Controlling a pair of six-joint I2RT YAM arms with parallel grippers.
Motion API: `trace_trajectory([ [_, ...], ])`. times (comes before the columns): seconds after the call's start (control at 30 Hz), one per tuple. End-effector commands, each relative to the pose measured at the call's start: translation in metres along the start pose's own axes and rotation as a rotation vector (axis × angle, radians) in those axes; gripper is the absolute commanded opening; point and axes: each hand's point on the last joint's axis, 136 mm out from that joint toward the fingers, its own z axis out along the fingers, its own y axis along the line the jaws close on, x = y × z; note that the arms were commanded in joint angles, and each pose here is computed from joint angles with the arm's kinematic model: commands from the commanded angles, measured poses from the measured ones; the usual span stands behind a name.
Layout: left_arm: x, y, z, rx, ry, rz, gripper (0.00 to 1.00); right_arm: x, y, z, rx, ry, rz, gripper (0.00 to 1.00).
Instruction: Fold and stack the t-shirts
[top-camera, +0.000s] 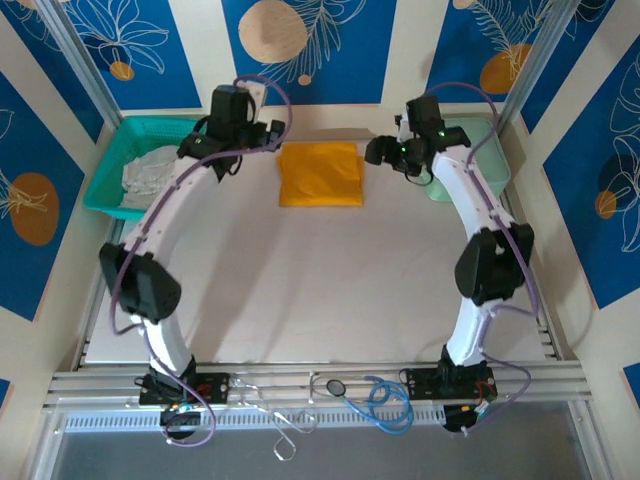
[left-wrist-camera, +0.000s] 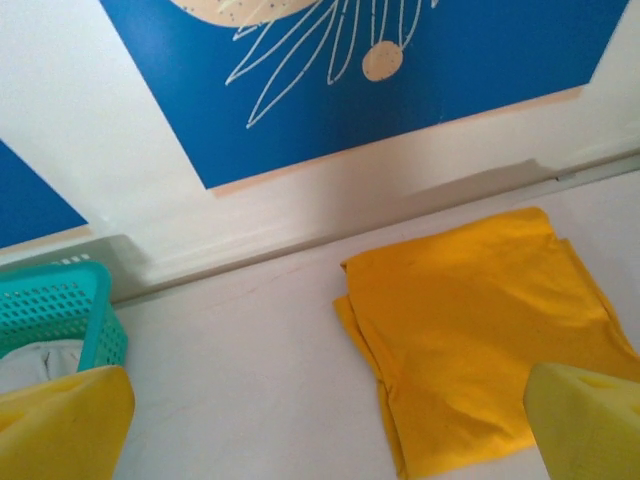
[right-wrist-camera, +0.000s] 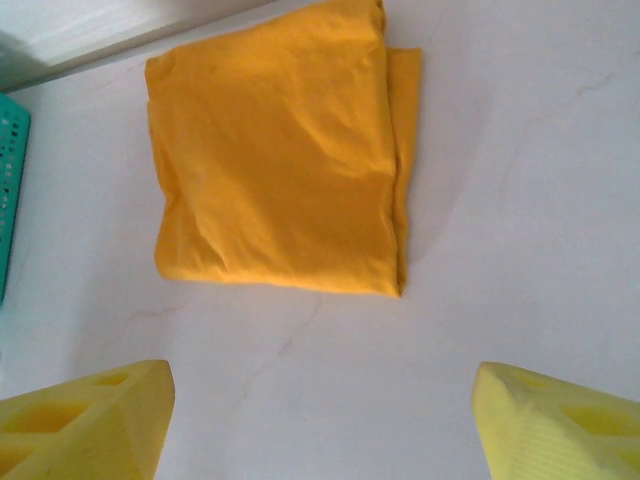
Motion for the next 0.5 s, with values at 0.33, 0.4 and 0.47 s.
trace_trajectory([
  [0.33, 0.097, 0.028, -0.12, -0.057, -0.28, 0.027, 0.99, 0.072, -0.089, -0.08, 0.11, -0.391, -0.08, 0.79],
  [0.4, 0.125, 0.034, -0.122, -0.099, -0.286, 0.033, 0.99, 0.082, -0.099, -0.08, 0.112, -0.453, -0.112, 0.79],
  [0.47, 0.157, 0.042, -0.119, -0.154, -0.285, 0.035, 0.99, 0.094, -0.105, -0.076, 0.12, -0.512, -0.171, 0.79],
])
